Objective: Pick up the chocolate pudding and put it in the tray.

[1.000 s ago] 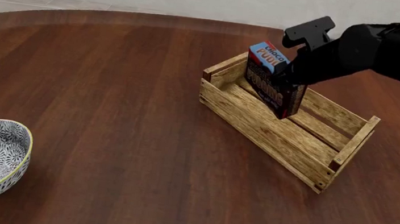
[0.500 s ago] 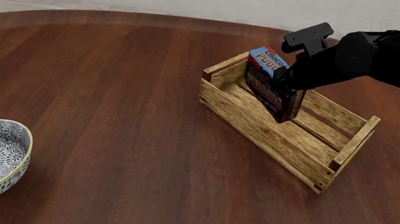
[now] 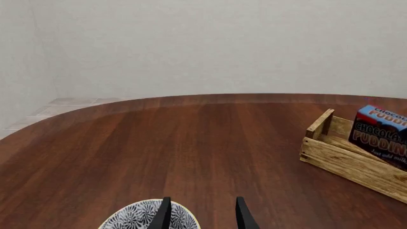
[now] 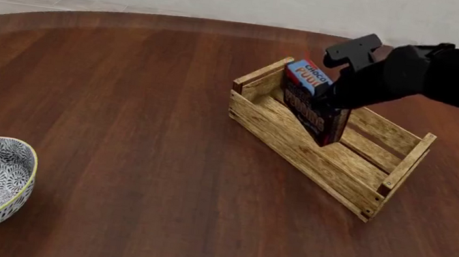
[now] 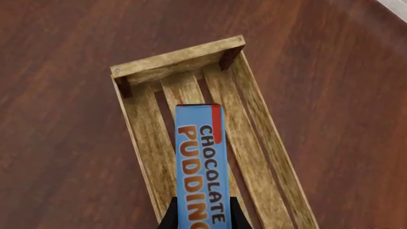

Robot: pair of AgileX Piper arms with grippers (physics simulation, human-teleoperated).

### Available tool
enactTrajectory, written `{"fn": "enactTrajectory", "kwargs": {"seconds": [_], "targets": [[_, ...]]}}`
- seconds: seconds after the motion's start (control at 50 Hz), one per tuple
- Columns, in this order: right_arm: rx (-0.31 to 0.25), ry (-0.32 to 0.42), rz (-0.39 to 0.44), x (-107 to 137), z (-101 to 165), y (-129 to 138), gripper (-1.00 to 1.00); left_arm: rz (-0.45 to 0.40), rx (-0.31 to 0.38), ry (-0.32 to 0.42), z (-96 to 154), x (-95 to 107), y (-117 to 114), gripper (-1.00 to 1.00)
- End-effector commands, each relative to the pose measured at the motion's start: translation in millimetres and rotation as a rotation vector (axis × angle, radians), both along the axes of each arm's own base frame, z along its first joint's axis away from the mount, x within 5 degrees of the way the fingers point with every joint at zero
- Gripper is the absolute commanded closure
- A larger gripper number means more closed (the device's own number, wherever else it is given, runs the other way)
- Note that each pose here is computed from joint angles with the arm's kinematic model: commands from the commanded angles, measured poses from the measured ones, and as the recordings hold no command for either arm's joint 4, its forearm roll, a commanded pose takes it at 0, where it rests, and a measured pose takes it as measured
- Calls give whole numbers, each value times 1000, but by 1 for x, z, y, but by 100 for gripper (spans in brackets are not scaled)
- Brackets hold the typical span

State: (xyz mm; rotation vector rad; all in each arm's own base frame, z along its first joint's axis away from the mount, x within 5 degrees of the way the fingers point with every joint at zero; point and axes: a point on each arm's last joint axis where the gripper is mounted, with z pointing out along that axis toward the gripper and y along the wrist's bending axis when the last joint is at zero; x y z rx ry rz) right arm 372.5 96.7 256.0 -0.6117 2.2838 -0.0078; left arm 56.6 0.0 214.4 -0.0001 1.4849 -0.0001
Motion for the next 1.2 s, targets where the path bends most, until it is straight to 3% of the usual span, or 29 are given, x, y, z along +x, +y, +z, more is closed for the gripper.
{"fn": "enactTrajectory", "kwargs": {"seconds": [0.02, 1.2], "targets": [[19, 6, -25, 0, -6, -2, 100, 0, 0, 0, 0, 0, 0, -100], [37, 33, -34, 3, -36, 5, 100, 0, 0, 0, 0, 0, 0, -100]]}}
